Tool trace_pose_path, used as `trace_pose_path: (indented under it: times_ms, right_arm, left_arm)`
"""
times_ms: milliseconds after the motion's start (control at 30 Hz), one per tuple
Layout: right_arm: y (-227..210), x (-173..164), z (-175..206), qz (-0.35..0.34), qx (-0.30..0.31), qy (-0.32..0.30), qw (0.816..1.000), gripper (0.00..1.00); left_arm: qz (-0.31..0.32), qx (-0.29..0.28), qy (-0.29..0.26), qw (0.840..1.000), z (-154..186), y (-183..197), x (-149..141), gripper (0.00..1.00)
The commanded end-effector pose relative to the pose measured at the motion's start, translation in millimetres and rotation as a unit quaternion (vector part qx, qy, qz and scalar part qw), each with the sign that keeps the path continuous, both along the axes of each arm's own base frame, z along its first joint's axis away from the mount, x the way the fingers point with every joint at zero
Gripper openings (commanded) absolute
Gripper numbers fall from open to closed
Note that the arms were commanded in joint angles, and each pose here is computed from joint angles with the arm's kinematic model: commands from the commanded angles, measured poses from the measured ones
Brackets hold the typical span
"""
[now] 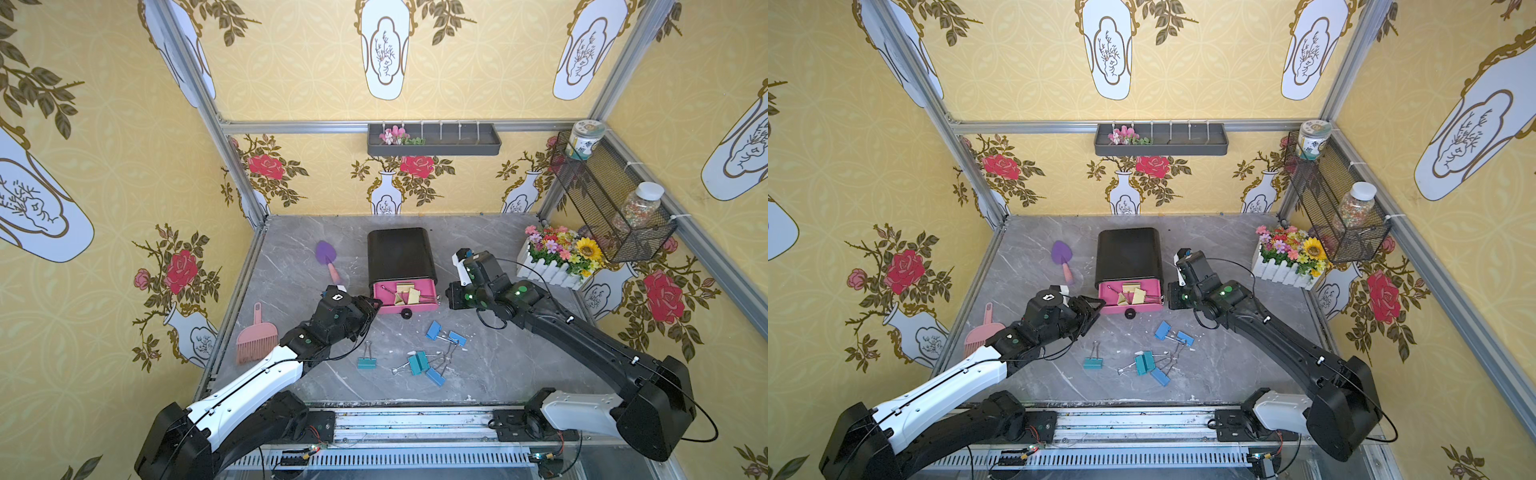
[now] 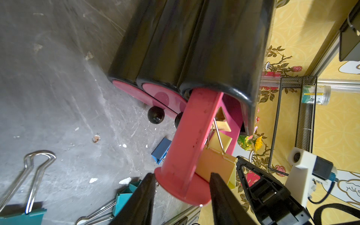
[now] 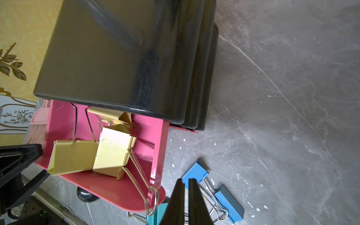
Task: Put the binder clips in the drawer according to color
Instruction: Place the binder clip in the drawer.
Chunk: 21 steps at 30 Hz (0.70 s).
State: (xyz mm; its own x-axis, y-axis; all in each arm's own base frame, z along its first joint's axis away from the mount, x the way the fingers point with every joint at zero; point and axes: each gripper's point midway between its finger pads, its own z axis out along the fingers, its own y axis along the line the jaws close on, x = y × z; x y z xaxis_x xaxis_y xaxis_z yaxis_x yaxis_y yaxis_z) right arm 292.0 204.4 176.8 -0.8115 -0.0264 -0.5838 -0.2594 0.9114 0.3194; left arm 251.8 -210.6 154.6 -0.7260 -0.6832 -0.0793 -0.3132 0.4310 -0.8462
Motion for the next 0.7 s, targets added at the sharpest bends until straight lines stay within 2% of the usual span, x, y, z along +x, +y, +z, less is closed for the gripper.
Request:
trace_pose_path:
  times_ms: [0, 667]
  right_arm:
    - [6, -1, 1, 0.007, 0.016, 0.002, 1.0, 0.11]
    - [56, -2, 15, 0.069, 0.059, 0.003, 0.996, 0.11]
  left_arm:
    - [-0.004, 0.0, -0.012, 1.0, 4, -2, 2, 0.51]
    - [-0.003, 0.001, -0.01, 1.0, 3, -2, 3, 0.51]
